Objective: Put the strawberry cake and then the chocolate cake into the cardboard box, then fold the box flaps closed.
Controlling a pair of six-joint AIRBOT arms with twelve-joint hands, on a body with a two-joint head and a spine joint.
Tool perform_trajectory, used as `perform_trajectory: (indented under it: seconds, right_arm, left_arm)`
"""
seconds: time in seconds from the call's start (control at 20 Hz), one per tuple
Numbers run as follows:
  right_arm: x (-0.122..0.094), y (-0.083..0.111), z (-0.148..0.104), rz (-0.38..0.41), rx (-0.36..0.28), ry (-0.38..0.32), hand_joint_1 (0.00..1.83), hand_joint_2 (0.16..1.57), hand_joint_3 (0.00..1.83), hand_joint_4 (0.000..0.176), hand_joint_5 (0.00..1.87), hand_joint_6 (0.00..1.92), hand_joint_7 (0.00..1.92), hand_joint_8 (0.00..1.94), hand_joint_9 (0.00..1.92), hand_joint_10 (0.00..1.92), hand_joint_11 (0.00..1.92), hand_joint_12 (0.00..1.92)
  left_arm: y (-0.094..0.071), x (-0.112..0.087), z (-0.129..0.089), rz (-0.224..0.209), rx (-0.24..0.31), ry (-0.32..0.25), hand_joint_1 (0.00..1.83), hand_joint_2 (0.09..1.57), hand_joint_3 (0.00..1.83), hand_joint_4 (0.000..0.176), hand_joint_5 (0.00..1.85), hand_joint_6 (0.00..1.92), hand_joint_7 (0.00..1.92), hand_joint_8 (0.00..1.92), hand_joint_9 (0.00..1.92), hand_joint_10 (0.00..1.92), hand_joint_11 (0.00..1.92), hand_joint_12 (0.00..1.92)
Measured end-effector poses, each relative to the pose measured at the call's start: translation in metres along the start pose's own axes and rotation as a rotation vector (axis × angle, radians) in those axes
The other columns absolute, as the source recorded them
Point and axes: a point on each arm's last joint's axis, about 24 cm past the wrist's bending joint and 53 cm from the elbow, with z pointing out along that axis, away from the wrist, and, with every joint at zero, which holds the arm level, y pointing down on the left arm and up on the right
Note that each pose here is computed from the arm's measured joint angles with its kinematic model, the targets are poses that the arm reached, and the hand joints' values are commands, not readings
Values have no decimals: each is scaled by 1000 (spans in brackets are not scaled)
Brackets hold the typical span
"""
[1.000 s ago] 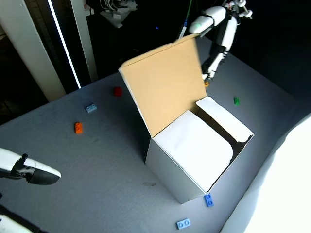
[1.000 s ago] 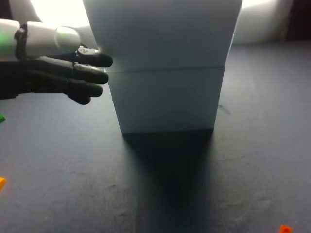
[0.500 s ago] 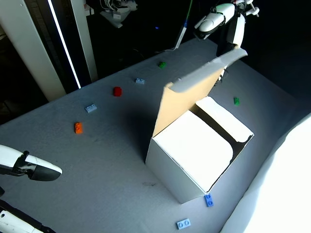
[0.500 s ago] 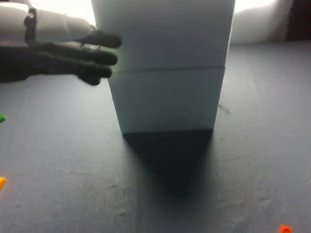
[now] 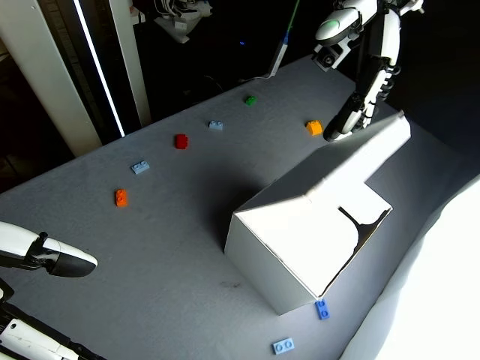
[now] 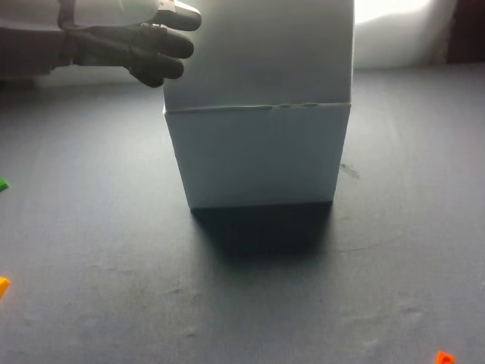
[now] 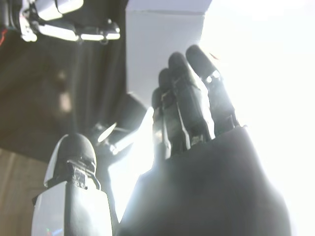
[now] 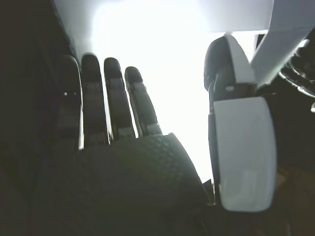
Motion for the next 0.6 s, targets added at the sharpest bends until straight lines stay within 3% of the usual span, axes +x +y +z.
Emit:
perform_trajectory:
  seconds: [0.4,0.6]
  right_arm:
    - [1,1,0,-2,-4,1,527,1076,0,0,148,5,273,5,230,261,0,1150]
    - [2,2,0,-1,-8,1,517,1072,0,0,151,5,272,2,239,272,0,1179]
  left_arm:
    - [-8,7,17,75,16,41,378,1126,2,27,310,0,415,1,468,1,120,977]
    - [-3,17,32,154,6,89,374,1125,2,27,323,4,412,1,467,1,121,979]
